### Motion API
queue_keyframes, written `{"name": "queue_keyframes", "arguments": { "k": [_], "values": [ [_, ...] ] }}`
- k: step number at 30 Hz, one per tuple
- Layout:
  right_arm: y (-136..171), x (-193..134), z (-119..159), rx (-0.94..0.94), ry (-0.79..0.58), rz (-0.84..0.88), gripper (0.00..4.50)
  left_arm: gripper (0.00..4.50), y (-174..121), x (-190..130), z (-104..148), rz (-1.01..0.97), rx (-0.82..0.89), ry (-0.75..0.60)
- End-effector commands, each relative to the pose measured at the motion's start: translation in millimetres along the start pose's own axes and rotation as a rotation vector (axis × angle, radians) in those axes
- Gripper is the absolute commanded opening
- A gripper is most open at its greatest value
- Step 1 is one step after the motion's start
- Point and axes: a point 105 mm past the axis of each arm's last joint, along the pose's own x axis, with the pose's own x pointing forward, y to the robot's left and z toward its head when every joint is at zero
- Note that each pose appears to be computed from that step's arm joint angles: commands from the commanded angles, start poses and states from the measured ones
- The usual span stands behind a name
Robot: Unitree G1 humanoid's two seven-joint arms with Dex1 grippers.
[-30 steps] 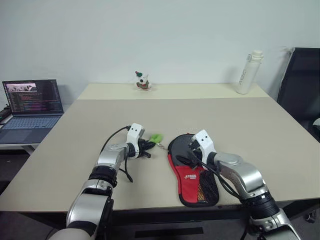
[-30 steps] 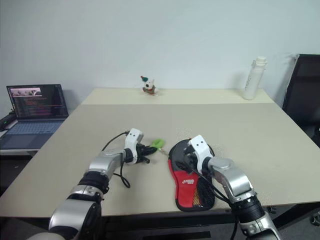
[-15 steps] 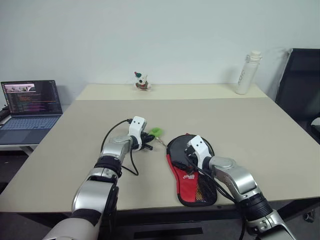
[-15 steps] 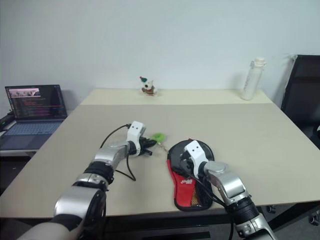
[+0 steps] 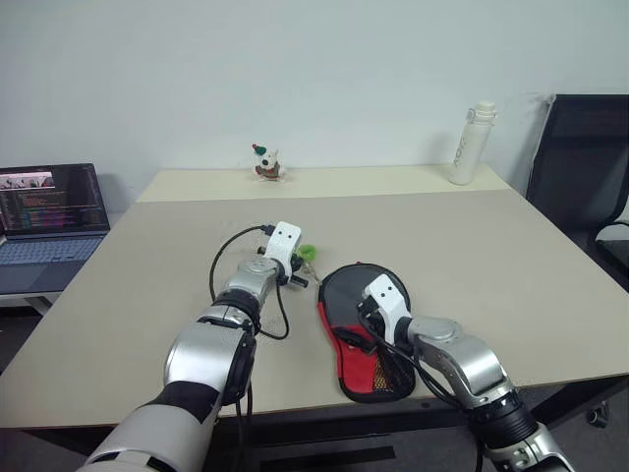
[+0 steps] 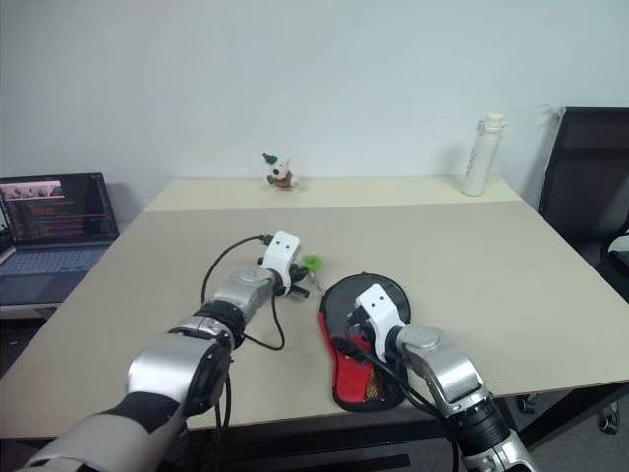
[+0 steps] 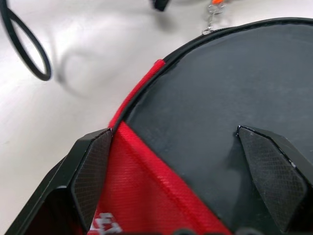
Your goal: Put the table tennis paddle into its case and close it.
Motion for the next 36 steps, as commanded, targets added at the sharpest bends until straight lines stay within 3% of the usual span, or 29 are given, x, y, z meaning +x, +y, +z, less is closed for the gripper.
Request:
{"name": "queue_keyframes", "arguments": {
  "k": [1, 3, 9, 22, 28, 36],
  "values": [
    [12, 4, -44, 0.081, 0.161, 0.025, 4.5, 0.06, 4, -3, 55, 0.051, 0.12, -0.14],
    [17, 4, -44, 0.086, 0.164, 0.027, 4.5, 0.06, -1, -3, 60, 0.043, 0.152, -0.149],
    [33, -6, -64, 0.118, 0.216, 0.046, 4.5, 0.06, -55, 3, 92, -0.039, 0.395, -0.222],
    [62, -14, -86, 0.196, 0.254, 0.052, 4.5, 0.06, -160, -2, 115, -0.215, 0.891, -0.386],
    [66, -14, -86, 0.212, 0.249, 0.047, 4.5, 0.06, -187, -8, 122, -0.25, 0.983, -0.454],
    [69, -14, -86, 0.218, 0.248, 0.047, 4.5, 0.06, -202, -11, 124, -0.248, 1.119, -0.511]
  ]
}}
